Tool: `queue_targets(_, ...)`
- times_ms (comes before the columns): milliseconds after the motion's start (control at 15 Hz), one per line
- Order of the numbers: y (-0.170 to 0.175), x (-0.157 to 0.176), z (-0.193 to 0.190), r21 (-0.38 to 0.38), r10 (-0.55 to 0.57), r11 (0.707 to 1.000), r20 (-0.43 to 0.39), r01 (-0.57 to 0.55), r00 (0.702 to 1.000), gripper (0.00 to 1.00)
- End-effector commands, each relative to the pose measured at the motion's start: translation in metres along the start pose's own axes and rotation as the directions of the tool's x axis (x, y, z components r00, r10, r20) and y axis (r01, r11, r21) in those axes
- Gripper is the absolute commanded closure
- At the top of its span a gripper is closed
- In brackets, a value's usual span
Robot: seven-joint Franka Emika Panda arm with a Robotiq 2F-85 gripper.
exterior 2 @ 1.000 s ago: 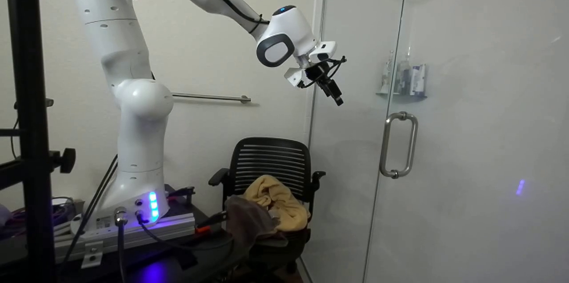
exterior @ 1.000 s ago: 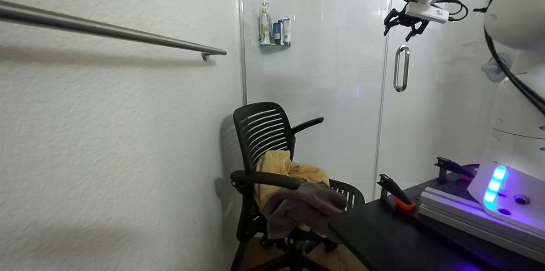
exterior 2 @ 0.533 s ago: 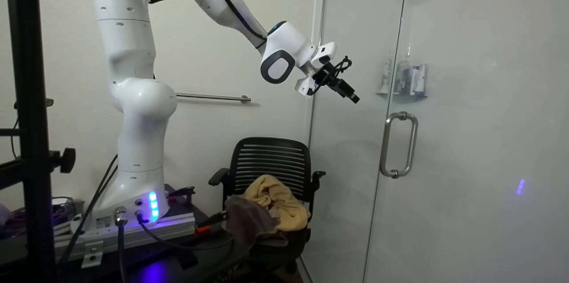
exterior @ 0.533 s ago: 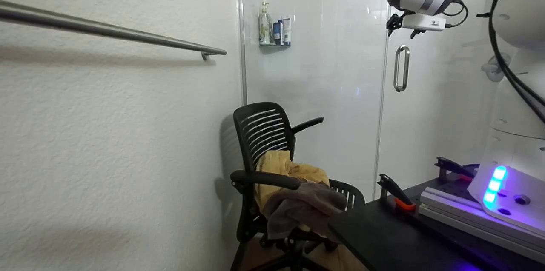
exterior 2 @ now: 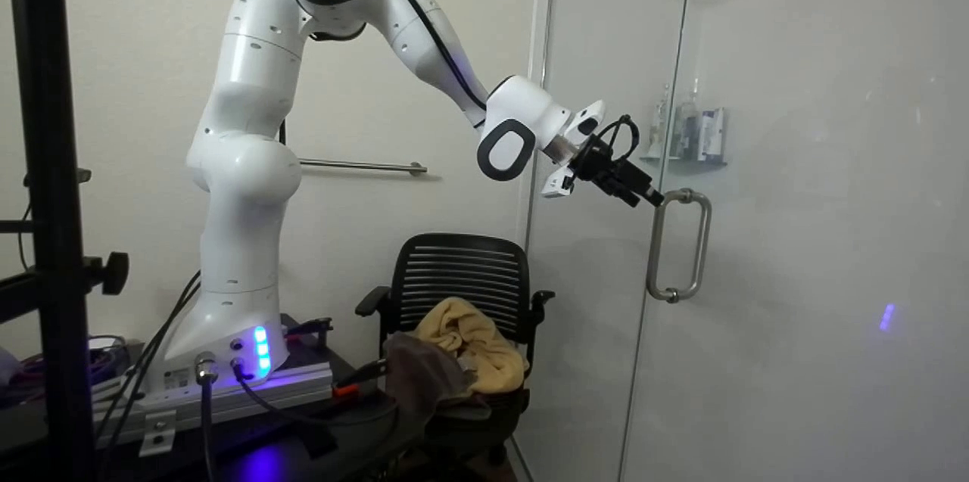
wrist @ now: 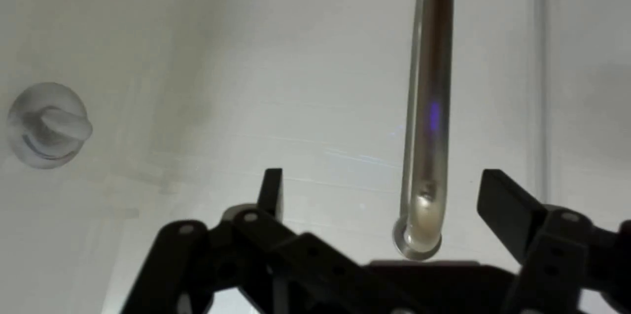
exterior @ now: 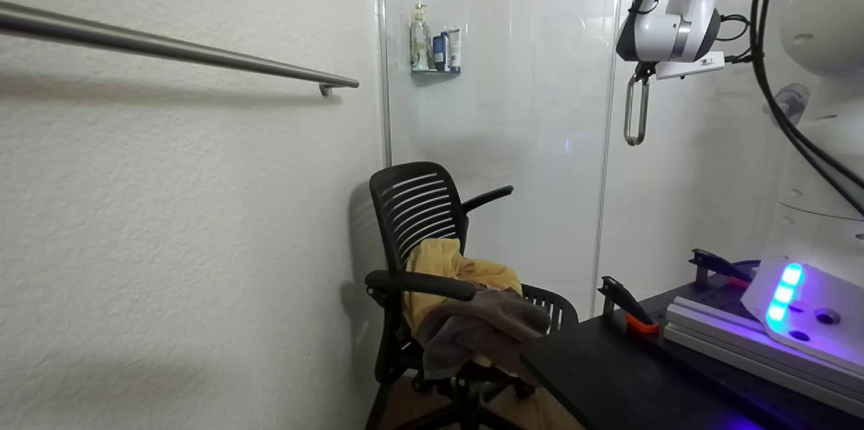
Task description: Open the right shower door
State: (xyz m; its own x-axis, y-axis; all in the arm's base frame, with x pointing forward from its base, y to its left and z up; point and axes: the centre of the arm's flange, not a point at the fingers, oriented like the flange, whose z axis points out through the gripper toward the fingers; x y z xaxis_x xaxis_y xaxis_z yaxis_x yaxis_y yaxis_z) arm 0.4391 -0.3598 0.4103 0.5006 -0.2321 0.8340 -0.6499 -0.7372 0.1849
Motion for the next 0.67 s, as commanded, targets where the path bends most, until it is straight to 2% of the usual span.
queue_targets(0, -0.001, 0.0, 0.005, -0.008, -0.01, 1.0, 0.002, 0.01, 1.0, 0.0)
queue_targets(133, -0.004, -0.004, 0.014, -0.004, -0.003, 1.0, -0.004, 0.003, 1.0, 0.0)
queue_targets(333, -0.016, 0.004, 0.021, 0.025, 0.081, 0.996, -0.042, -0.08, 0.996, 0.0)
queue_targets(533, -0.041, 0.024, 0.013, 0.108, 0.241, 0.967, -0.119, -0.229, 0.963, 0.0)
queue_targets(600, -0.049, 0.03, 0.01, 0.113, 0.277, 0.958, -0.145, -0.262, 0.95, 0.0)
